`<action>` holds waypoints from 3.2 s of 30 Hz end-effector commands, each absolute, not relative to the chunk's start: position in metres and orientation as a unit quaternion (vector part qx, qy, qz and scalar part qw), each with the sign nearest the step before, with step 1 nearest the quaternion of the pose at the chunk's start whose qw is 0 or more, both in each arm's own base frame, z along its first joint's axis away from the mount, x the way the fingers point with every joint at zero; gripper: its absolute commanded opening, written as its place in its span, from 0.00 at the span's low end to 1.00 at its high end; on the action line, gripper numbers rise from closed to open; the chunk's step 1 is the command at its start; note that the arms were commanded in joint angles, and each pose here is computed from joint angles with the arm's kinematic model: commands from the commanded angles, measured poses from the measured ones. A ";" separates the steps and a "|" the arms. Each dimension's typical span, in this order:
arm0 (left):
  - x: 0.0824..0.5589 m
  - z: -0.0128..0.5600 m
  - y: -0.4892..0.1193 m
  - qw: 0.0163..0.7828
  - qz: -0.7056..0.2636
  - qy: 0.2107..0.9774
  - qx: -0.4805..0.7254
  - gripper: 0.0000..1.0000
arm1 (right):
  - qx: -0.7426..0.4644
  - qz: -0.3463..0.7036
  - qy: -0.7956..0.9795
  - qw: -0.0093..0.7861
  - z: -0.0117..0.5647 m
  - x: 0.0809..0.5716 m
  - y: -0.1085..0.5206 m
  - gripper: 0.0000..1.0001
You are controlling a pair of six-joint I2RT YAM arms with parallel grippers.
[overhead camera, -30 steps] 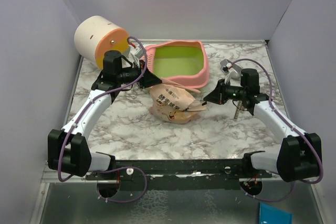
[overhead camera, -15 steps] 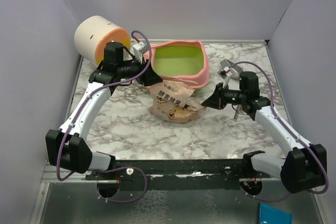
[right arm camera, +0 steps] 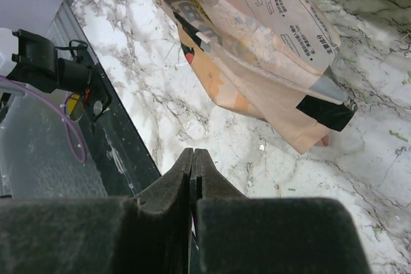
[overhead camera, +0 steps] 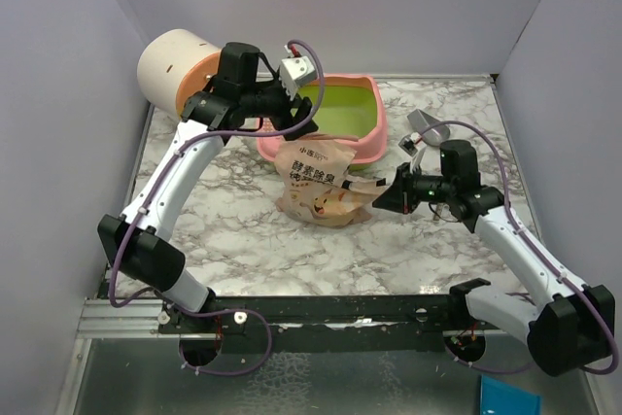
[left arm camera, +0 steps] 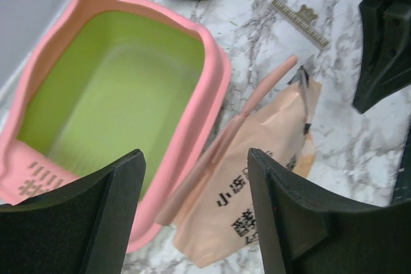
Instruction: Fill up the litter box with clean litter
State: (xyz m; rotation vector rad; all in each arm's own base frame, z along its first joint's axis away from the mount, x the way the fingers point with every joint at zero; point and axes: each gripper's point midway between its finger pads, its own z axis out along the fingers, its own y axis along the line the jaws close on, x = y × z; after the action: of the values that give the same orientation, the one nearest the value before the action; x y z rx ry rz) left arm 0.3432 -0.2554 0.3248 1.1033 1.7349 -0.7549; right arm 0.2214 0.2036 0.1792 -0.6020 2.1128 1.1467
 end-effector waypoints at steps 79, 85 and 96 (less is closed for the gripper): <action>0.274 0.349 -0.249 0.793 -0.161 0.454 0.373 0.00 | 0.327 0.199 0.833 0.400 0.125 0.416 -0.006 0.52; 0.270 0.352 -0.247 0.794 -0.172 0.456 0.362 0.04 | 0.406 0.223 0.808 0.365 0.083 0.416 -0.019 0.55; 0.267 0.356 -0.235 0.793 -0.174 0.474 0.340 0.56 | 0.468 0.265 0.755 0.375 0.056 0.429 -0.031 0.58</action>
State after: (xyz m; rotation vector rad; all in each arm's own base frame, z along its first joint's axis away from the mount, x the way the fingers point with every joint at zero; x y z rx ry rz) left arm 0.2697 -0.2467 0.3156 0.8358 1.0915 -0.3870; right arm 0.4039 -0.0248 0.0396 1.2197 2.0433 0.6278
